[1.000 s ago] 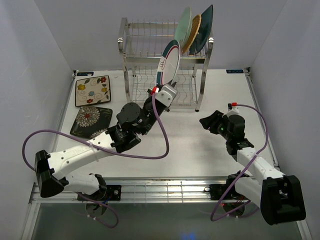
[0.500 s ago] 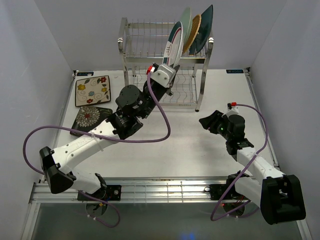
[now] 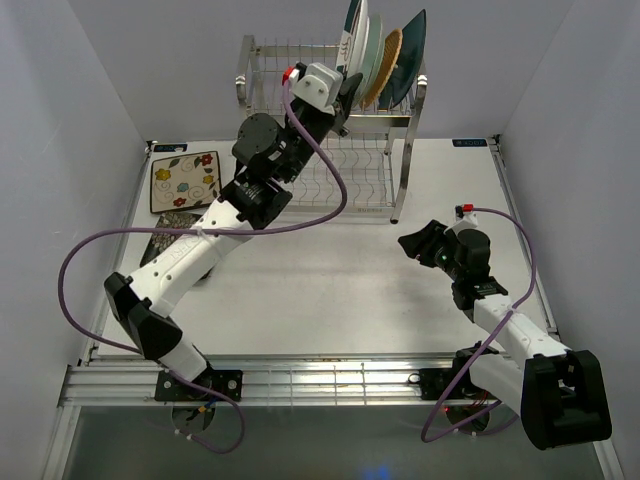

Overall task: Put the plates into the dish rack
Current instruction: Insert the plate into the dish rack.

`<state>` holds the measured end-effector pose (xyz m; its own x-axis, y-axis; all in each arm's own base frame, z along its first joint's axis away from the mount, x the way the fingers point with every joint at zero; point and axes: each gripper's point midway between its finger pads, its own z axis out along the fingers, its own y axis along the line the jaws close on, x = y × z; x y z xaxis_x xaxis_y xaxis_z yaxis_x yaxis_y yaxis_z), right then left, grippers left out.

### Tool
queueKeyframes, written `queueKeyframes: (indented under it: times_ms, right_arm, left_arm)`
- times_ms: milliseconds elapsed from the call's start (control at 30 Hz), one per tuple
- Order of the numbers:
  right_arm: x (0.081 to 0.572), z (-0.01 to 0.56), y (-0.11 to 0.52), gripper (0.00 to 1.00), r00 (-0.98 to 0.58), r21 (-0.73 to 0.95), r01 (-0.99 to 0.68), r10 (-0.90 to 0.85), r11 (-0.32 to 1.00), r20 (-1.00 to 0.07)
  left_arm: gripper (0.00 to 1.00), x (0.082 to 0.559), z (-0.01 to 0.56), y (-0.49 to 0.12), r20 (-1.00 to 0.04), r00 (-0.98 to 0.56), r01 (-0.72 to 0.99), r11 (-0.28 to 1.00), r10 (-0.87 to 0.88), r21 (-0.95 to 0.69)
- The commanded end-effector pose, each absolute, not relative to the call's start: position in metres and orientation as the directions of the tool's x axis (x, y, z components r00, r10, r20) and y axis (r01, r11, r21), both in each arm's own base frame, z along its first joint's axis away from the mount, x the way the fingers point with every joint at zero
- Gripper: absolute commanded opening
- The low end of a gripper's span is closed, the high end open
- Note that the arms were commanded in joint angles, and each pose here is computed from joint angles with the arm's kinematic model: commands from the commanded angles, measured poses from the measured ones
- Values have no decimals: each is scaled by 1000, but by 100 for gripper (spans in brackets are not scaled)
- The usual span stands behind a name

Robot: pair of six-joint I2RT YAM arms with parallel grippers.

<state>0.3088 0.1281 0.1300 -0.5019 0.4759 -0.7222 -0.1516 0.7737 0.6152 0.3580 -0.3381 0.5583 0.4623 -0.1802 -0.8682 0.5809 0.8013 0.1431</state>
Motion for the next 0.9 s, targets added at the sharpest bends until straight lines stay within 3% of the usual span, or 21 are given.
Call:
queueKeyframes:
  times_ms: [0, 433, 867]
  right_arm:
    - [313, 141, 128, 54, -465, 604, -190, 471, 774, -749]
    - [314, 138, 130, 54, -478, 600, -195, 459, 776, -749]
    - [313, 139, 132, 54, -480, 601, -205, 456, 772, -749]
  left_arm:
    - [0, 348, 598, -336, -810, 530, 612, 774, -250, 162]
    - [0, 447, 598, -335, -813, 506, 608, 788, -289, 98]
    - [0, 502, 572, -323, -837, 409, 625, 780, -363, -33]
